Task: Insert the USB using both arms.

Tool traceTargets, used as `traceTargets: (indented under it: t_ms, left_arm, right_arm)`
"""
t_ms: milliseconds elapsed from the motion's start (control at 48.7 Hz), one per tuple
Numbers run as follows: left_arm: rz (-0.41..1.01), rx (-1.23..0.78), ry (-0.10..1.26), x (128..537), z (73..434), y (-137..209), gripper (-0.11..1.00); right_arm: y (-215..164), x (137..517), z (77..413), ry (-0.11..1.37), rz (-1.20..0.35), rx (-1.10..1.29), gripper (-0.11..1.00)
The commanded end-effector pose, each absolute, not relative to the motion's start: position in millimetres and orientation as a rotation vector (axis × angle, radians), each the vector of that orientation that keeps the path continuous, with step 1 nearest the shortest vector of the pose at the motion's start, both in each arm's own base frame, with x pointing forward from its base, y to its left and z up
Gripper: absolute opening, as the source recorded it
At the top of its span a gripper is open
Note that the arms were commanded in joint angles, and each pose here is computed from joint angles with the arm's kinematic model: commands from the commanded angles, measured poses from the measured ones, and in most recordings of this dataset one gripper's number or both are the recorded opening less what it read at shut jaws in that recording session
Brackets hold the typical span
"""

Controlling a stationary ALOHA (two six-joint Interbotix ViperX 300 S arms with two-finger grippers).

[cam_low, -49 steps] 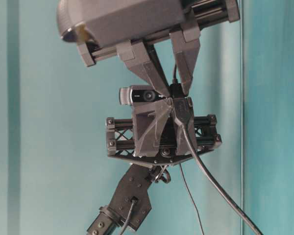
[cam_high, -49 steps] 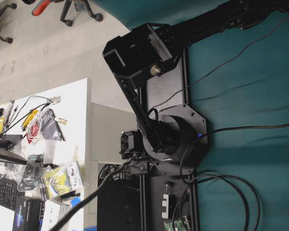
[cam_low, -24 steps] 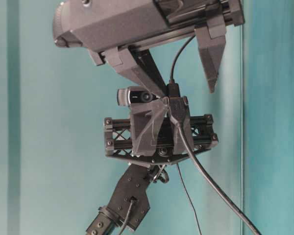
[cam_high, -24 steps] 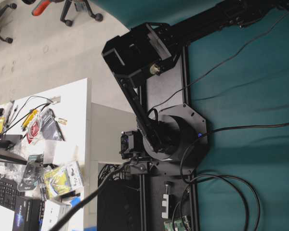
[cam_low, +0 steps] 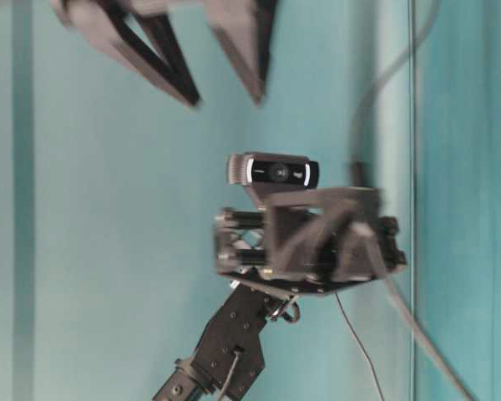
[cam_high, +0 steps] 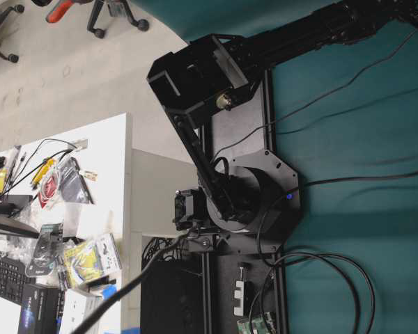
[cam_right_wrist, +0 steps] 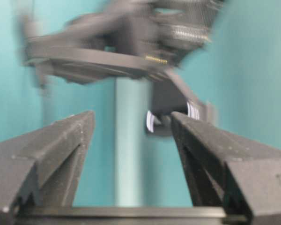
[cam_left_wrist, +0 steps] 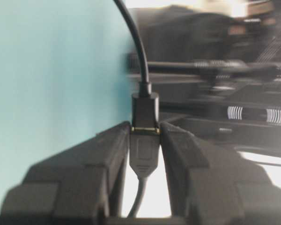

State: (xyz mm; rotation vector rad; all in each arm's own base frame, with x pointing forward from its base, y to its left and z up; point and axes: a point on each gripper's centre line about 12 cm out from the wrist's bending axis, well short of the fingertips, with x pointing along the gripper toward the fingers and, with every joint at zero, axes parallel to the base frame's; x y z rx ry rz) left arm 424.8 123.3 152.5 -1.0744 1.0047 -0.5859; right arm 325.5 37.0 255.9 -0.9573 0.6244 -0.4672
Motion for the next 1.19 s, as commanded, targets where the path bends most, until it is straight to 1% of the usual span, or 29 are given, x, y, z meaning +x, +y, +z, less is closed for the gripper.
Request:
traceTargets:
  t_ms: [0,123,247,411,493,555,637,801,945,1171]
  left_arm:
    - [-0.514,-0.94,0.989,425,177,128,0.28]
    - [-0.406,-0.787,0.975,432,186,129,0.28]
    - [-0.338,-0.638,0.965,443,190,119,0.28]
    - [-0.355,-0.447,1.029,457,177,83,0.28]
    - [-0.37,-0.335,1.078,462,165,66,0.28]
    - [-0.373,-0.245,1.116,464,154,54,0.28]
    - [-0.346,-0.15,1.15,468,142,46,0.28]
    - [-0.203,-0.052,1.187,475,126,51,0.28]
    - [-0.146,0.039,1.237,477,116,47,0.28]
    - [-0.131,0.051,1.235,480,120,35,0.28]
  right_arm:
    - [42,317,281,0.592,-0.507,-0.818,0.74]
    - [39,297,298,0.592,-0.584,-0.535,0.74]
    - [30,277,316,0.527,-0.63,-0.279,0.74]
    - [14,245,333,0.398,-0.672,0.006,0.74]
    - [6,229,337,0.349,-0.68,0.099,0.74]
    - [0,220,336,0.328,-0.684,0.138,0.74]
    - [-4,211,337,0.315,-0.682,0.154,0.74]
    - [-7,206,331,0.32,-0.684,0.153,0.74]
    - [-7,205,330,0.323,-0.684,0.148,0.74]
    - [-7,205,330,0.322,-0.68,0.147,0.74]
